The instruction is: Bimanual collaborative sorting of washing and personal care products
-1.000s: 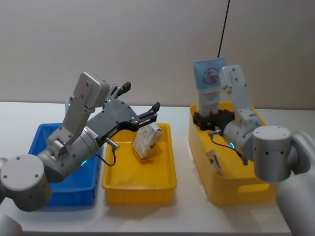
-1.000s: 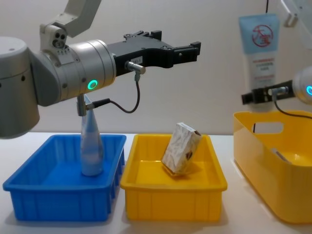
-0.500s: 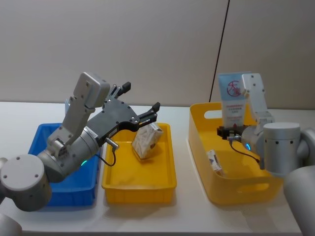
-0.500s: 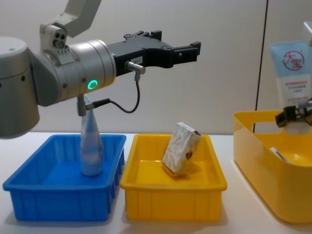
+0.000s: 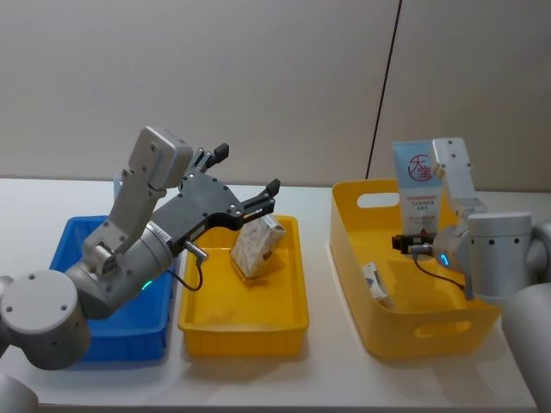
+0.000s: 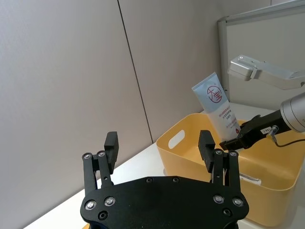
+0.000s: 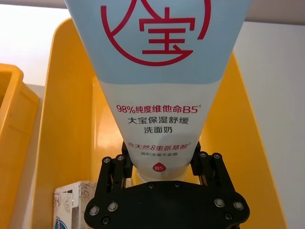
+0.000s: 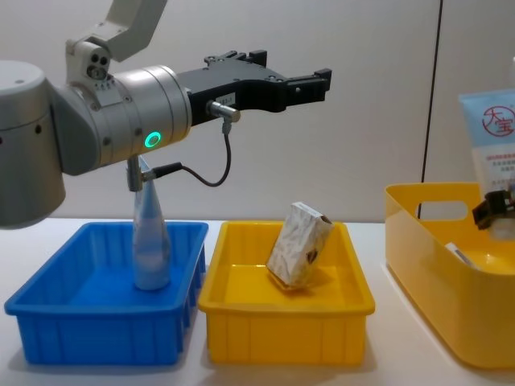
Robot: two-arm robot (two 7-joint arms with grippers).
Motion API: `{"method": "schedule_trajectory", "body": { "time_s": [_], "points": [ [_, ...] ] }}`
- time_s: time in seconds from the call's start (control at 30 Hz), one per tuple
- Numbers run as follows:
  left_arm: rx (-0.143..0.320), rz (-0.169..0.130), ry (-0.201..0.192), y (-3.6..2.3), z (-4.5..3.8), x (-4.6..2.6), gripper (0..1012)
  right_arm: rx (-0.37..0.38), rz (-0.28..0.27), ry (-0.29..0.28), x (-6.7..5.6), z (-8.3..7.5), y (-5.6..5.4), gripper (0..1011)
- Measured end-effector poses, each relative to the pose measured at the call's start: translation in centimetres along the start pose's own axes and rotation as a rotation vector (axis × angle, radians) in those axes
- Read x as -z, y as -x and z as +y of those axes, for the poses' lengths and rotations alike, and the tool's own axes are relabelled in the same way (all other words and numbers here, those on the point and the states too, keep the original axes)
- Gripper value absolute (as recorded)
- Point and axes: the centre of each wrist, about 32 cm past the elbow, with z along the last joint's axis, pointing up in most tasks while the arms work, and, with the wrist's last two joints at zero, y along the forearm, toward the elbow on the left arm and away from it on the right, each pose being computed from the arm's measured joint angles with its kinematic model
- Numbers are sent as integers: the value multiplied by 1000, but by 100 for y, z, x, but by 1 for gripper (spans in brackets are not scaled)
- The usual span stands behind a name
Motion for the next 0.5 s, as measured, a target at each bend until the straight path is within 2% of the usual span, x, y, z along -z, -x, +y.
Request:
{"method": "schedule_trajectory", "body": {
  "time_s": [0.17,0.2,0.23,0.37,0.5],
  "points": [
    [0,0,0,0,0,0,1001,-8,-1,13,-3,-2,-12,651],
    [0,0,0,0,0,0,1001,-9,-1,14,-4,-3,-13,708],
    [0,0,0,0,0,0,1001,-10,-1,15,-5,-4,-13,708],
    [0,0,0,0,0,0,1001,-14,-2,19,-10,-12,-19,863],
    [0,0,0,0,0,0,1001,-19,-2,23,-11,-20,-23,962]
  ]
}}
